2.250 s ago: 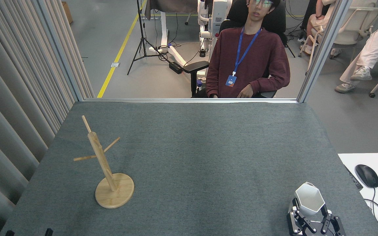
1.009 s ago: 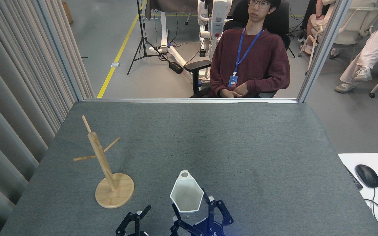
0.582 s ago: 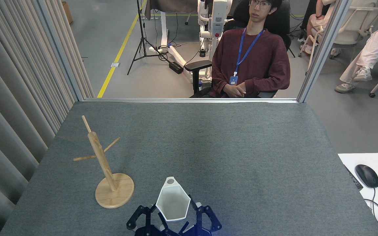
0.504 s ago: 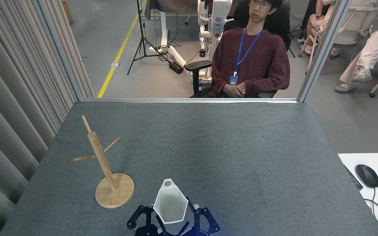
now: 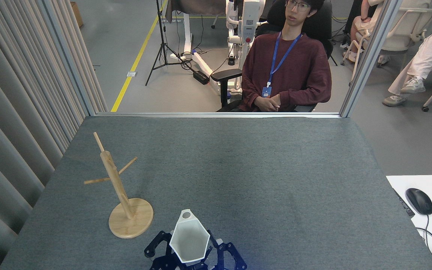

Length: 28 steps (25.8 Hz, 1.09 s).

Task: Hang cup on storage rack
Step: 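Grasp the cup with the left gripper and release the right gripper, then move the cup with the left gripper toward the wooden stand's pegs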

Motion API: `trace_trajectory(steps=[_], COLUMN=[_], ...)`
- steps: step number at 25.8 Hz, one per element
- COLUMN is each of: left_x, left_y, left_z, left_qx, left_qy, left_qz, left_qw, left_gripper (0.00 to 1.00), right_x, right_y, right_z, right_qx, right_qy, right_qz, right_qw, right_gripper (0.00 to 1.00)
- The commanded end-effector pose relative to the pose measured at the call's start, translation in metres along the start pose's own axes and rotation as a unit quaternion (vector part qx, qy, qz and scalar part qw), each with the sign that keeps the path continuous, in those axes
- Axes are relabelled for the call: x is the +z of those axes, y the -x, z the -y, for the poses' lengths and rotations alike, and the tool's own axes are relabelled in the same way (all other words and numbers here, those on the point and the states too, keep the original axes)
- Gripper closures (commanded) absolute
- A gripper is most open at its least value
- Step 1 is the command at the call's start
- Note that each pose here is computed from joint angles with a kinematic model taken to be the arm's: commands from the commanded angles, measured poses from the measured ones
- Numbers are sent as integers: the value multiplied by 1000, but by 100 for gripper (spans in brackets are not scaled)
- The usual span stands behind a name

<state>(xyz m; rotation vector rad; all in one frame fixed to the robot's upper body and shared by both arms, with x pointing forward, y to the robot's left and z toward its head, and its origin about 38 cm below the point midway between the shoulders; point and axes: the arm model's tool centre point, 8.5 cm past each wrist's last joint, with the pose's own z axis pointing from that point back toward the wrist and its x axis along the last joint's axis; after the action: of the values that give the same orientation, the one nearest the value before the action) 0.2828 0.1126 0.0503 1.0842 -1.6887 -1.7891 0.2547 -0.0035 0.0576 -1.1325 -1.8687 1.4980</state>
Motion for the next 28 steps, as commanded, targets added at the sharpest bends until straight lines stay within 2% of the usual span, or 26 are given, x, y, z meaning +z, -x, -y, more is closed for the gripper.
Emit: trace_trajectory(steps=[1, 2, 3, 8, 12, 13, 16, 18, 20, 21, 22, 24, 25, 26, 28], left_x=[0, 0, 0, 0, -1, -1, -1, -1, 1, 3, 7, 21, 31, 40, 59], left_y=[0, 0, 0, 0, -1, -1, -1, -1, 1, 4, 9, 38, 50, 62, 89], left_z=[-1, -1, -1, 0, 0, 0, 1, 2, 2, 2, 3, 4, 4, 4, 6], left_qx=[-1, -1, -1, 1, 2, 2, 2, 3, 2, 1, 1, -8, -10, -11, -20], left_qy=[-1, -1, -1, 2, 1, 3, 5, 7, 7, 7, 7, 5, 1, -4, -3], left_qz=[0, 0, 0, 1, 0, 0, 0, -2, -9, -14, -23, -69, -92, -112, -154], left_qw=[1000, 1000, 1000, 1000, 1000, 1000, 1000, 1000, 1000, 1000, 1000, 998, 996, 994, 988], left_gripper=[62, 62, 61, 61, 61, 60, 61, 60, 59, 59, 59, 62, 63, 64, 66], right_x=[0, 0, 0, -5, -11, -15, -35, -42, -28, -13, 0, 45, 71, 93, 110], right_y=[2, 2, 2, 8, 14, 16, 37, 94, 163, 186, 197, 216, 217, 208, 200], right_z=[-1, 0, 1, 16, 39, 45, 63, 59, 40, 26, 15, -7, -20, -34, -42], right_qx=[0, -1, -1, 0, -7, -17, -68, -109, -139, -136, -117, -7, 25, 24, 20], right_qy=[-5, -2, 6, 43, 99, 108, 131, 114, 73, 40, 12, -63, -103, -135, -148], right_qz=[-3, -3, -4, -12, -21, -25, -62, -159, -273, -303, -306, -274, -263, -261, -263], right_qw=[1000, 1000, 1000, 999, 995, 994, 987, 974, 949, 942, 945, 960, 959, 956, 953], right_gripper=[26, 8, 3, 2, 2, 2, 2, 2, 2, 2, 2, 2, 1, 1, 1])
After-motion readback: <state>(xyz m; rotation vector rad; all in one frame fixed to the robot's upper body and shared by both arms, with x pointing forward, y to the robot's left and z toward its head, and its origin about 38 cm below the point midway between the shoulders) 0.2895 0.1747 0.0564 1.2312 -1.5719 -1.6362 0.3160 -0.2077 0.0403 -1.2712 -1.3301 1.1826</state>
